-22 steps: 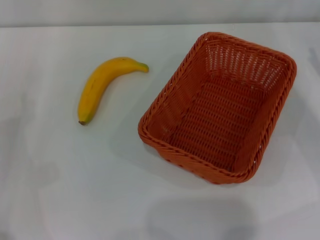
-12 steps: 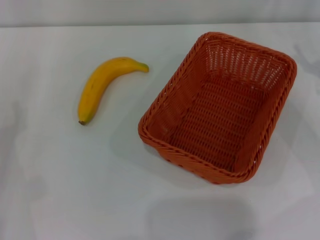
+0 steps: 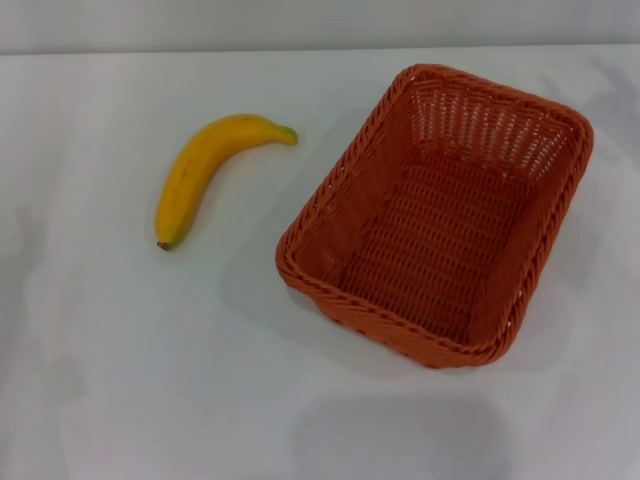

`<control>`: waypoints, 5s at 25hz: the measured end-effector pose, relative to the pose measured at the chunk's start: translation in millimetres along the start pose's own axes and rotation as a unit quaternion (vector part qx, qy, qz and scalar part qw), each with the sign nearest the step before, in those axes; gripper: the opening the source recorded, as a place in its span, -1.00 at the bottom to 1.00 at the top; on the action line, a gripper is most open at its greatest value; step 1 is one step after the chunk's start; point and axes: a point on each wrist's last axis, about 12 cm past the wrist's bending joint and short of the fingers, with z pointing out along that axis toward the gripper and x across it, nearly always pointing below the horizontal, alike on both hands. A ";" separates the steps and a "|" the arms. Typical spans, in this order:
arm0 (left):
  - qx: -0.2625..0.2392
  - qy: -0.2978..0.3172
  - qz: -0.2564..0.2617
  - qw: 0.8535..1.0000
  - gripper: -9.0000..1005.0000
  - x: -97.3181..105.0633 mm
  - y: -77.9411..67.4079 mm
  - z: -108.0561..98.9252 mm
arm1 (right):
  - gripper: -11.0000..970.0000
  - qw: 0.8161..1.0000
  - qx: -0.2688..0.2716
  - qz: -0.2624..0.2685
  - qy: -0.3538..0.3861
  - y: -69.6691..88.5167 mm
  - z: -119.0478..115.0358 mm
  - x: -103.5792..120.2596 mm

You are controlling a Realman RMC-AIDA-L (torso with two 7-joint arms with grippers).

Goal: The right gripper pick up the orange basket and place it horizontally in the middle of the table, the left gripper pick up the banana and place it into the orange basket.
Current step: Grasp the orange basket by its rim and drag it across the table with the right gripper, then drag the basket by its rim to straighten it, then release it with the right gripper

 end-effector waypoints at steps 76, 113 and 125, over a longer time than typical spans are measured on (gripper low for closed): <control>0.025 0.009 -0.010 1.000 0.77 0.8 -10.2 11.4 | 0.35 0.774 -0.110 -0.190 0.594 105.7 150.2 -5.7; 0.027 0.008 -0.013 1.000 0.77 0.3 -12.1 13.6 | -0.54 0.770 -0.104 -0.082 0.625 73.4 149.1 -66.0; 0.030 0.003 -0.009 1.000 0.76 -1.5 -12.7 16.9 | -0.61 0.781 -0.097 0.000 0.616 54.3 138.2 -77.1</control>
